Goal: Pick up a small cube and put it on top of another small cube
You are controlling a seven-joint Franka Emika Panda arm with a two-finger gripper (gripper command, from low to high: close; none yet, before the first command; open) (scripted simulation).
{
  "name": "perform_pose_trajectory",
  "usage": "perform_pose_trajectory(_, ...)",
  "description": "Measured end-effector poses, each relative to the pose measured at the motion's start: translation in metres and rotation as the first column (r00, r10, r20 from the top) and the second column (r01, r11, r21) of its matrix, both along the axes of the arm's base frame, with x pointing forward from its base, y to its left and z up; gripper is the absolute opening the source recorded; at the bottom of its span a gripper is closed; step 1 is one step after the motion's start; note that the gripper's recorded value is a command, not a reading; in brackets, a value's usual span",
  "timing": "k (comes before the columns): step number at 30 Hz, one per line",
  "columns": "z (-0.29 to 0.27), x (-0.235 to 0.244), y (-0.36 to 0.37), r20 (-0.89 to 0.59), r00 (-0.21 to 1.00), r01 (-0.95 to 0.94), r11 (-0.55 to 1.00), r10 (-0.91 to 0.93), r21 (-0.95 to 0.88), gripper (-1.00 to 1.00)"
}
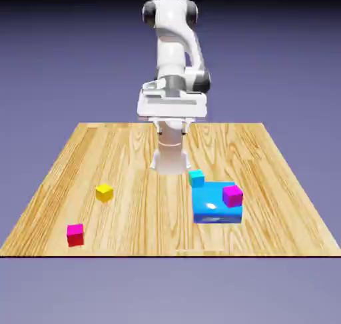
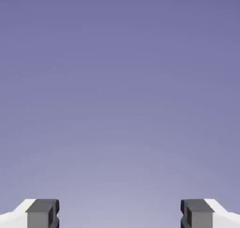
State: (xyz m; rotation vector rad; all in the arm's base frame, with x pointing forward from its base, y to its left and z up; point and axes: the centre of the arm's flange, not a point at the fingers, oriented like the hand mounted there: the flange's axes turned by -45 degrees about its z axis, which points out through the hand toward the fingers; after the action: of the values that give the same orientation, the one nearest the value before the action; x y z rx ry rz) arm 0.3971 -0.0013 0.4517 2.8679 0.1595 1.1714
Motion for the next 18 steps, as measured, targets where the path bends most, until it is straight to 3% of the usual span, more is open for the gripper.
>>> perform_pose_trajectory(9,-0.062,0.050,-0.052,-0.219,0.943,-0.309,0.904,0.250,-0.296,0.00)
perform_pose_trajectory(18,-0.140,0.079,-0.120,-0.529,0.743,-0.651,0.623,0.409,-0.433,0.00)
